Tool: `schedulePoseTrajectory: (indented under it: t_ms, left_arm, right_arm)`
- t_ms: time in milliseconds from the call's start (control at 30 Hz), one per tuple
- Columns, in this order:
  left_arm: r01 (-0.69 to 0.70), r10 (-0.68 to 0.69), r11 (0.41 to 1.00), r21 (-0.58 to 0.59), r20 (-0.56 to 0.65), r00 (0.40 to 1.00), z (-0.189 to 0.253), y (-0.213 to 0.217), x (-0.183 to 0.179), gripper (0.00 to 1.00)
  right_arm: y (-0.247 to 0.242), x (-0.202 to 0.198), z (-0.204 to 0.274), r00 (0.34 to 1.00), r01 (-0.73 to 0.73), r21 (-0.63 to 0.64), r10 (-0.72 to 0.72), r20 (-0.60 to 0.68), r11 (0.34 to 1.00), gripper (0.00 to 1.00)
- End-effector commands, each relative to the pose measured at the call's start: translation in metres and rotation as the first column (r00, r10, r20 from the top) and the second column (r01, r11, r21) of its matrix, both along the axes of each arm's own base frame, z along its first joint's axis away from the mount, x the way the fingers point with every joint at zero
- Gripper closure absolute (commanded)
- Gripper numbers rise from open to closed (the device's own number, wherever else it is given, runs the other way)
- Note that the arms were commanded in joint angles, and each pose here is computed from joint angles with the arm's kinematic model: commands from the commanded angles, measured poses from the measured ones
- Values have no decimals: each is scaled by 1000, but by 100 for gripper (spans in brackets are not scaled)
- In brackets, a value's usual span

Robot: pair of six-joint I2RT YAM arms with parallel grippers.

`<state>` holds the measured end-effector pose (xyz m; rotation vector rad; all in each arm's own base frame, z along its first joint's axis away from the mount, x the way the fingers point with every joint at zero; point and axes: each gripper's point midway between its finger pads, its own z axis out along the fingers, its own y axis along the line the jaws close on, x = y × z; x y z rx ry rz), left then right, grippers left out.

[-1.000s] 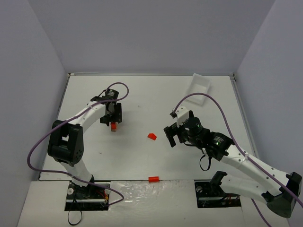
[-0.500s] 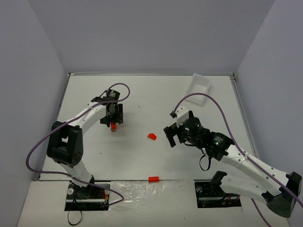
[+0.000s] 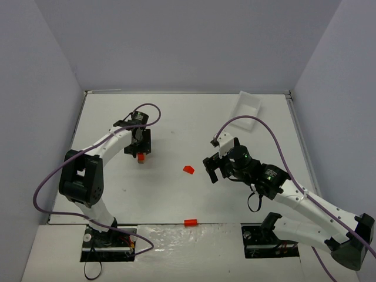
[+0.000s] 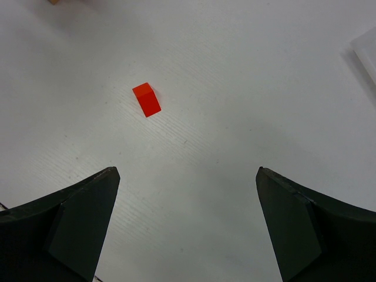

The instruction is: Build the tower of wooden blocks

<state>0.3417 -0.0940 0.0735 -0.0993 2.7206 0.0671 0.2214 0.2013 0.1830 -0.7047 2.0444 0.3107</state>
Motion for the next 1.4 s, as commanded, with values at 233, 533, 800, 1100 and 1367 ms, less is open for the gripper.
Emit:
schedulePoseTrajectory:
  t_ms: [233, 533, 800, 1100, 1367]
  left_arm:
    - [-3, 3, 1000, 17, 25, 1000, 8, 7, 8, 45]
    - [-4, 4, 1000, 21, 23, 1000, 8, 10, 7, 45]
    - [-6, 6, 1000, 25, 18, 1000, 6, 12, 5, 45]
    - [-5, 5, 1000, 28, 17, 1000, 6, 13, 6, 45]
    - [-8, 8, 1000, 28, 13, 1000, 5, 14, 6, 46]
  right_arm:
    - [10, 12, 23, 998, 4, 61, -8, 56, 998, 0]
    - [11, 11, 23, 998, 0, 60, -3, 55, 998, 0]
    - [11, 11, 24, 998, -3, 61, 0, 56, 998, 0]
    - [11, 11, 23, 998, -3, 62, 0, 55, 998, 0]
    - [12, 11, 23, 999, -4, 61, 1, 54, 998, 0]
